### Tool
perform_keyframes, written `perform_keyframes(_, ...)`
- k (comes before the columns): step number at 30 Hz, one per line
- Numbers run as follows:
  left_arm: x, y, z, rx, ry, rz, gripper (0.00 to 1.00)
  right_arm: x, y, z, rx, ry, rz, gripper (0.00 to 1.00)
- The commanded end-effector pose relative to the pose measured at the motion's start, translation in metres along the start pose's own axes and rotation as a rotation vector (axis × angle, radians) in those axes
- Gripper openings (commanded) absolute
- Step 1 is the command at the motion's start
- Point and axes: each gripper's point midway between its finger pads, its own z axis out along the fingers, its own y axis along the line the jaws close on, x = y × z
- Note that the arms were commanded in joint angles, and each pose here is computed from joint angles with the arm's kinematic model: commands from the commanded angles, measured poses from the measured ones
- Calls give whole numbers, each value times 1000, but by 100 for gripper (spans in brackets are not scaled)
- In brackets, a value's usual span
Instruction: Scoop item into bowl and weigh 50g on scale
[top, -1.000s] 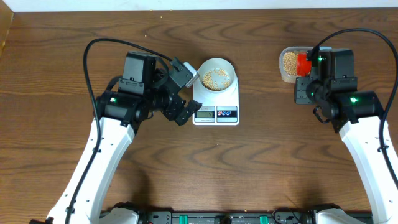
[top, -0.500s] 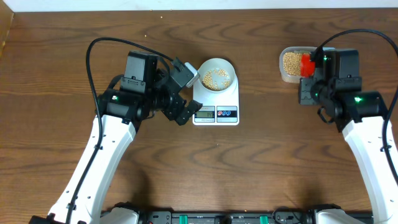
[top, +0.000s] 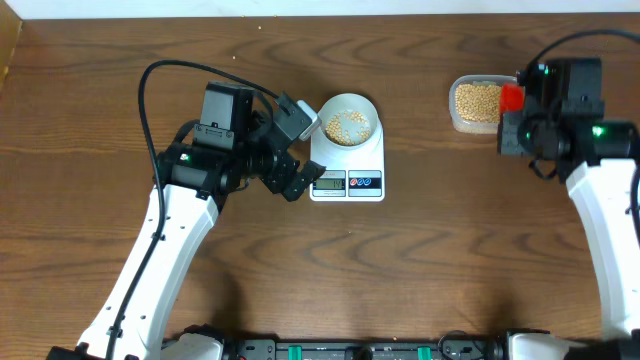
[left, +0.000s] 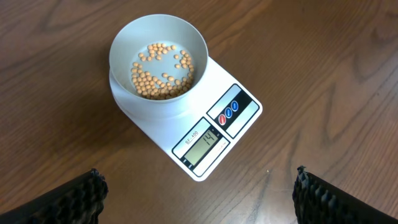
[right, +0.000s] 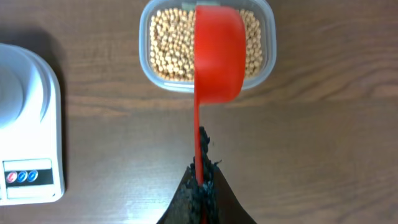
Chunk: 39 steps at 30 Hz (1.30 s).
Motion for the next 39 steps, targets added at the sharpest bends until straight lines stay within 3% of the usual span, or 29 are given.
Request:
perform_keyframes(1, 1, -3, 1, 14, -1, 19, 98, -15, 1, 2, -10, 27, -8, 1)
perform_keyframes(15, 1, -3, 1, 14, -1, 19, 98, -53, -10, 0, 10, 119, 9, 1)
perform_keyframes(39, 1, -3, 1, 14, -1, 19, 98, -29, -21, 74, 69, 354, -6, 1)
